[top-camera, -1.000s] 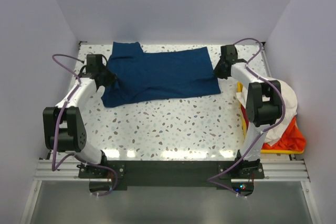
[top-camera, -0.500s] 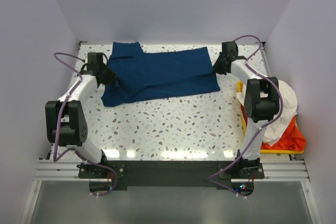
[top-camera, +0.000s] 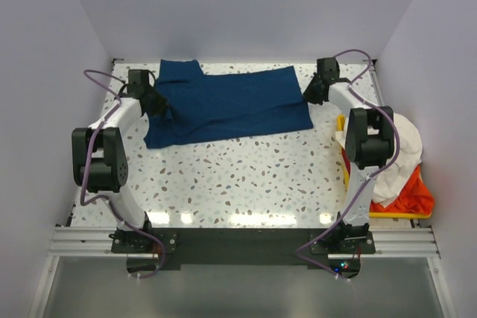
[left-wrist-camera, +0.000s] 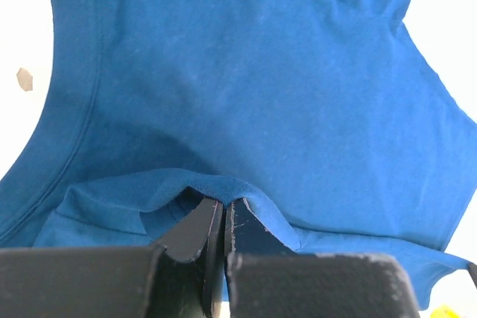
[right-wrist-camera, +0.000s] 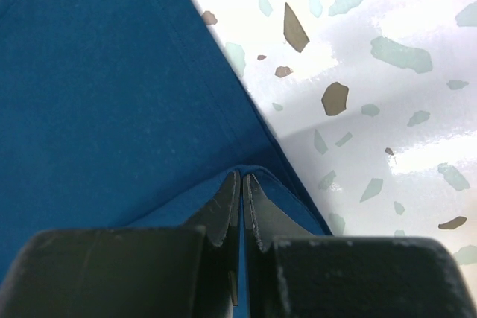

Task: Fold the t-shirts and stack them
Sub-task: Fold the tshirt

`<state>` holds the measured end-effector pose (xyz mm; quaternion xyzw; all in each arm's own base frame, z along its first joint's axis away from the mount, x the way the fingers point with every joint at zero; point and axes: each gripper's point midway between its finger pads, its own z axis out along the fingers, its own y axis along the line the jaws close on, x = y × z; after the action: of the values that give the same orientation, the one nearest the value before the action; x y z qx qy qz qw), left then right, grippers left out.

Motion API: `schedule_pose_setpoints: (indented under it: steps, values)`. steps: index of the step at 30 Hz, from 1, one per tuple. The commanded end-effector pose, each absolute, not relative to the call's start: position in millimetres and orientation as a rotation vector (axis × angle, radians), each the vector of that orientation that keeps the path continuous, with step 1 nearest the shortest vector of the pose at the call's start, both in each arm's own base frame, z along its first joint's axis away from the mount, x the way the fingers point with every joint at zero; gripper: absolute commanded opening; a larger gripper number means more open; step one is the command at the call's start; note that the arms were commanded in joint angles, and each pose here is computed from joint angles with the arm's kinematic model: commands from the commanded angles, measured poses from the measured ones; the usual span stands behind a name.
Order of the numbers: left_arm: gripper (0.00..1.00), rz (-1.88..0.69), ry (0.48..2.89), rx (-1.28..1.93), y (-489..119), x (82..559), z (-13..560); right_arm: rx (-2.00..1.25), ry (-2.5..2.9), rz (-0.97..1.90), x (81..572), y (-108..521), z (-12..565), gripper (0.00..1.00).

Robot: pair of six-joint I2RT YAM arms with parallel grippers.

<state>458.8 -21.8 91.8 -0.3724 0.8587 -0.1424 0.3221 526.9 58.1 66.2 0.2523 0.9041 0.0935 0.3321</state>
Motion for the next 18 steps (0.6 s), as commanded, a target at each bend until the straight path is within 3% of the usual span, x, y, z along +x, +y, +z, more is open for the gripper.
schedule_pose_setpoints:
  steps: [1, 12, 14, 15, 16, 18]
  values:
    - [0.00, -0.423, 2.162, -0.916, -19, 485, 126, 0.635, 2.315, 0.260, 542, 54, 82, 0.00]
    - [0.02, -0.392, 2.173, -0.929, -11, 489, 118, 0.627, 2.324, 0.300, 551, 55, 78, 0.03]
    - [0.11, -0.405, 2.173, -0.918, -13, 491, 118, 0.610, 2.320, 0.299, 556, 55, 80, 0.25]
    - [0.29, -0.413, 2.162, -0.913, -11, 494, 118, 0.595, 2.339, 0.325, 555, 60, 80, 0.37]
    - [0.37, -0.433, 2.158, -0.900, -11, 495, 121, 0.583, 2.341, 0.330, 555, 60, 82, 0.51]
    - [0.56, -0.435, 2.121, -0.903, -3, 494, 135, 0.572, 2.343, 0.316, 552, 59, 90, 0.61]
